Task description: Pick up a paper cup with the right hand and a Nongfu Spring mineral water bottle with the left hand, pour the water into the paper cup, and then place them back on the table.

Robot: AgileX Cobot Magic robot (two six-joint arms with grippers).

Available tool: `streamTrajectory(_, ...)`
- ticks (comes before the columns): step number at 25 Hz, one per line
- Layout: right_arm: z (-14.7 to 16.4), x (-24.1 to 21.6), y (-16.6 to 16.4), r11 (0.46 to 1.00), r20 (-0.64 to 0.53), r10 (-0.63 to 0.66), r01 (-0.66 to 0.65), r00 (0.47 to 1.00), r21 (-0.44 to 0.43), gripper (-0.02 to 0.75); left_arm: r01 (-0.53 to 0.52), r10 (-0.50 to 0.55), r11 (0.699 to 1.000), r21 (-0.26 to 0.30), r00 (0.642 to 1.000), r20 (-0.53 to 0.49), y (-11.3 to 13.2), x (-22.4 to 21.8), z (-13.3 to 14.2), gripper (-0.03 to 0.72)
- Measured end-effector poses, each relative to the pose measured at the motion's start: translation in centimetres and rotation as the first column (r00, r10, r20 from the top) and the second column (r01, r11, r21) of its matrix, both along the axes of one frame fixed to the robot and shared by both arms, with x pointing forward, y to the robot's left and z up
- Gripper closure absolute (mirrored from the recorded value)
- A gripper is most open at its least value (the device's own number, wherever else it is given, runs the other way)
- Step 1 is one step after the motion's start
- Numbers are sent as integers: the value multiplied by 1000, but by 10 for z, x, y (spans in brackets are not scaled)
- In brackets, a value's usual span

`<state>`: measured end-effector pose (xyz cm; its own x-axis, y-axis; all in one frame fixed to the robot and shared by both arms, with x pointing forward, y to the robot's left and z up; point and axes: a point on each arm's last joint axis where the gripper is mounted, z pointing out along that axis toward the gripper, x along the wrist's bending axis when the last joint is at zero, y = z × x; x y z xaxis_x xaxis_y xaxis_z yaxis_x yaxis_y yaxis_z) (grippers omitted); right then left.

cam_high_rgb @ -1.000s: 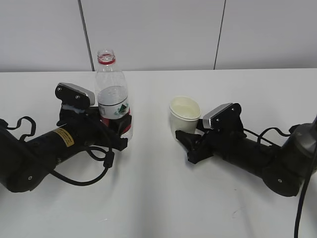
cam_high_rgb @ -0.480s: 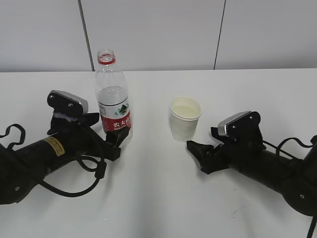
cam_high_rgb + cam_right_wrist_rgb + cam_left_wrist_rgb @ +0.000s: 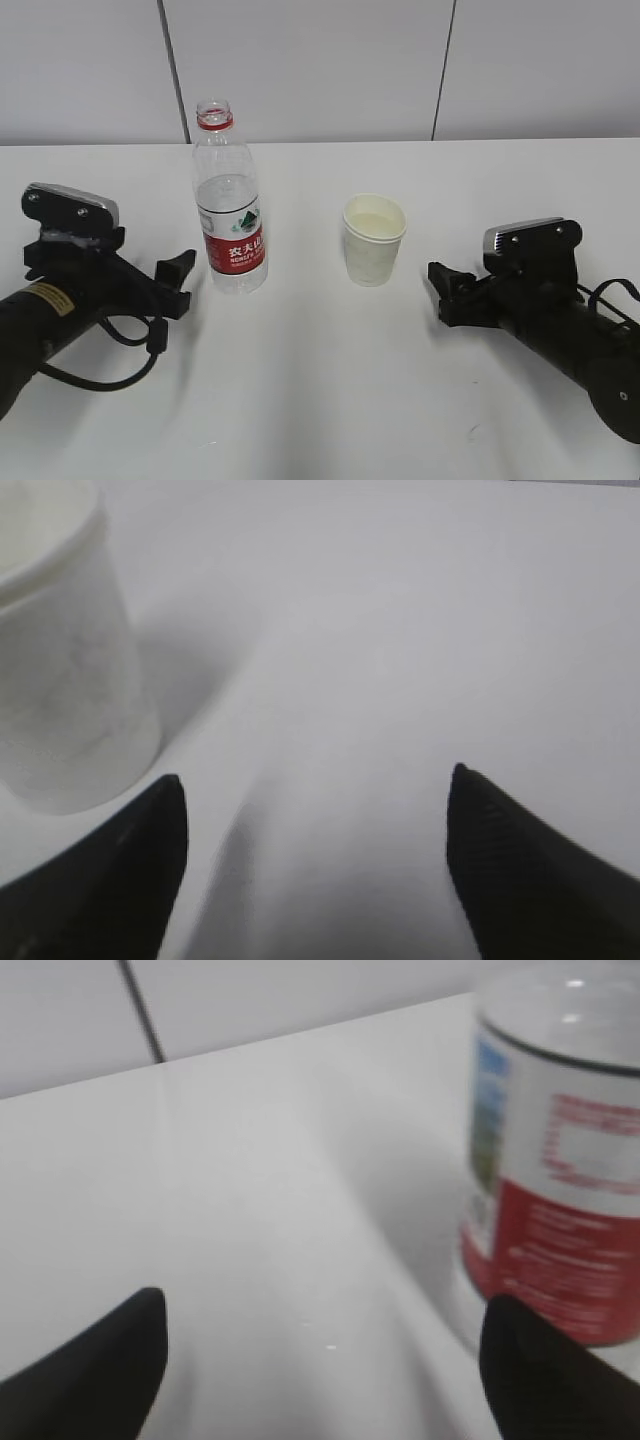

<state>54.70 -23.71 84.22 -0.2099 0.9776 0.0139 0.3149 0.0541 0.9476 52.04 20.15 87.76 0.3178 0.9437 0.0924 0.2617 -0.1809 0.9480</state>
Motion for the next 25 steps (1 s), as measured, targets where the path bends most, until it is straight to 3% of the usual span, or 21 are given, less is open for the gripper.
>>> streamTrajectory(8, 9, 22, -38, 988, 60, -154, 153, 986, 13, 148, -197, 195, 979, 47, 980, 47, 55, 16, 5, 105)
streamTrajectory(13, 17, 39, -43, 985, 105, -173, 171, 979, 24, 149, -251, 247, 967, 50, 966, 72, 71, 31, 11, 105)
streamTrajectory(18, 18, 51, -43, 985, 42, -171, 170, 984, 12, 149, -241, 245, 966, 89, 969, -37, 70, 49, 12, 105)
streamTrajectory(25, 39, 60, -46, 982, -115, -188, 189, 975, -2, 149, -246, 267, 959, 144, 952, -152, 71, 65, 38, 105)
